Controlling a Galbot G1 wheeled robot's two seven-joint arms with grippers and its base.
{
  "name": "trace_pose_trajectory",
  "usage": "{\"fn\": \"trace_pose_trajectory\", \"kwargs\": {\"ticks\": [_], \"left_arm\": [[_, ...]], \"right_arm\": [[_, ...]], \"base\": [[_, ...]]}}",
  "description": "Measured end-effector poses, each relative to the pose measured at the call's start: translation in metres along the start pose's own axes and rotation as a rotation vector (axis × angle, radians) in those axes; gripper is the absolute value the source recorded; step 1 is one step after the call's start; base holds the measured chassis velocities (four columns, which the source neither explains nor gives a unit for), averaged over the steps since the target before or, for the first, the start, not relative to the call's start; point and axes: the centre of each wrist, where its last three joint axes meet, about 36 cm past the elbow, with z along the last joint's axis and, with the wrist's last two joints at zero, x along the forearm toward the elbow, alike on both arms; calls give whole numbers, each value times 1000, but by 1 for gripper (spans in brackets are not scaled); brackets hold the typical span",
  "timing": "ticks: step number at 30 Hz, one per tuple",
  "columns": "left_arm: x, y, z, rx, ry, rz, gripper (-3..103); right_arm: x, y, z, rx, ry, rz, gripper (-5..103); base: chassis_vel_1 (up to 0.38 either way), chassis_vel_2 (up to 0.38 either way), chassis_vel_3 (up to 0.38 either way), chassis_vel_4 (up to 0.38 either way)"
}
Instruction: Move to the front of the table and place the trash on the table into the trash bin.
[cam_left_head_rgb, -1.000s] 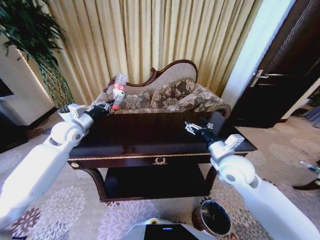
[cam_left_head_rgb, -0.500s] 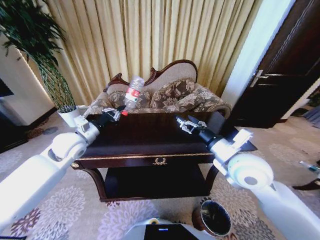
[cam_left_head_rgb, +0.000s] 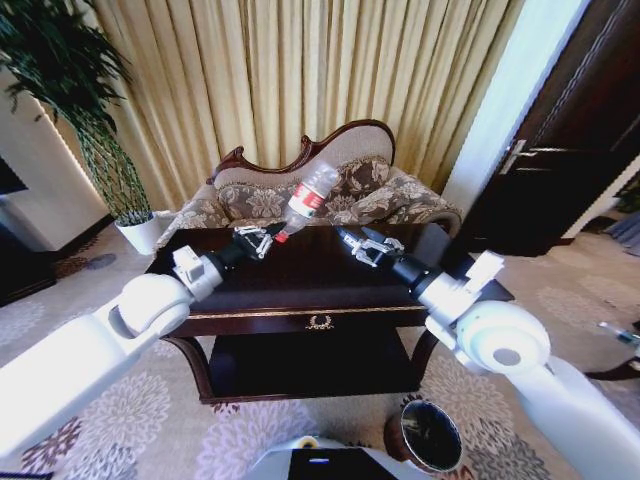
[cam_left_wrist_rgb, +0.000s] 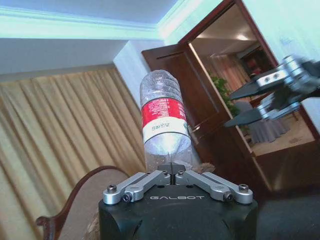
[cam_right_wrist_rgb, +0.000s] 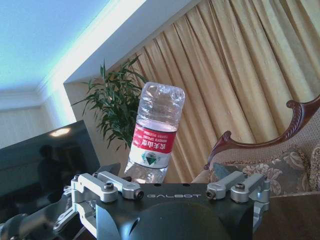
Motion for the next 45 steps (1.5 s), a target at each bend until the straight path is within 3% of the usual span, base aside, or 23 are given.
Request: {"fn": "trace_pose_trajectory", "kwargs": {"ticks": [13, 31, 45], "left_arm": [[0, -16, -10, 27, -8, 46, 0], [3, -23, -13, 32, -7, 65, 0], [2, -30, -16, 31, -14, 92, 0]], "right_arm": [[-18, -24, -11, 16, -25, 26, 100], [-18, -23, -15, 21, -30, 13, 100], [-13, -9, -17, 28, -24, -44, 100]], "base": [[0, 0, 0, 0], [0, 0, 0, 0], [0, 0, 0, 0]]}}
